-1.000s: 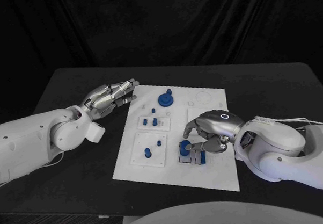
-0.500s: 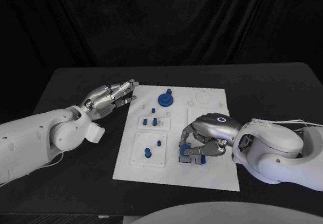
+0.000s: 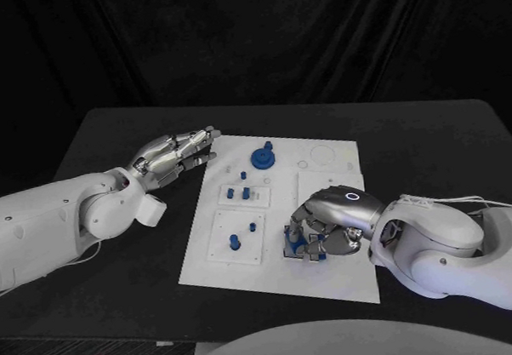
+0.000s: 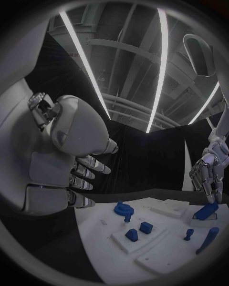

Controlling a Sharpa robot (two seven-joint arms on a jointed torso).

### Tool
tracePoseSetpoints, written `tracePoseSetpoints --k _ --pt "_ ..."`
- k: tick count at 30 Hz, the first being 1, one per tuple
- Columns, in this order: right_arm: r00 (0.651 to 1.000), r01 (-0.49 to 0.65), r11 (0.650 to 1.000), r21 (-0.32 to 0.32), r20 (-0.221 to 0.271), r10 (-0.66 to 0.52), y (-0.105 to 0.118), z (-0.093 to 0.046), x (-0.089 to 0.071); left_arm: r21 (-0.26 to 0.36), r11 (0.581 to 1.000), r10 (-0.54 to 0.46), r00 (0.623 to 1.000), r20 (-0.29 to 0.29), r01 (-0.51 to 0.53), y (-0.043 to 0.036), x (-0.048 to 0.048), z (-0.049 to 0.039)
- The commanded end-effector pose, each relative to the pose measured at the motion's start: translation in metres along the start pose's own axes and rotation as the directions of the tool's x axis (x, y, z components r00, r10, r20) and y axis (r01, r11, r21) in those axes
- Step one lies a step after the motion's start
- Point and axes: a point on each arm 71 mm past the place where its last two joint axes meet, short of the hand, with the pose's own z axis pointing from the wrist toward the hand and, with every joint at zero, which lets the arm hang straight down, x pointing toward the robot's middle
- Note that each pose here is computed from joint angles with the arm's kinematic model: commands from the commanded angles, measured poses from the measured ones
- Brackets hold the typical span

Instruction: Assemble the parts on the task board

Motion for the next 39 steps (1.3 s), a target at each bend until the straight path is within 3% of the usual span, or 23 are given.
tracePoseSetpoints --k 1,7,21,39 --pt "1.0 -0.004 1.0 -0.008 0.003 0.004 -0.0001 -0.0007 0.0021 0.01 1.0 -0.014 1.0 -0.01 0.014 -0.0002 0.0014 0.0002" --pt "1.0 -0.004 1.0 0.003 -0.013 0.004 -0.0024 0.0002 0.0062 0.008 1.0 -0.015 1.0 -0.011 0.015 0.0001 0.0015 0.0001" --pt "0.999 -0.012 1.0 -0.014 0.04 0.013 -0.0059 -0.0006 0.0037 0.007 1.0 -0.015 1.0 -0.01 0.015 0.0003 0.0014 -0.0006" --pt "1.0 0.001 1.0 0.008 0.001 -0.001 -0.0097 0.0043 0.0076 0.005 1.0 -0.016 1.0 -0.009 0.016 0.0003 0.0018 -0.0017"
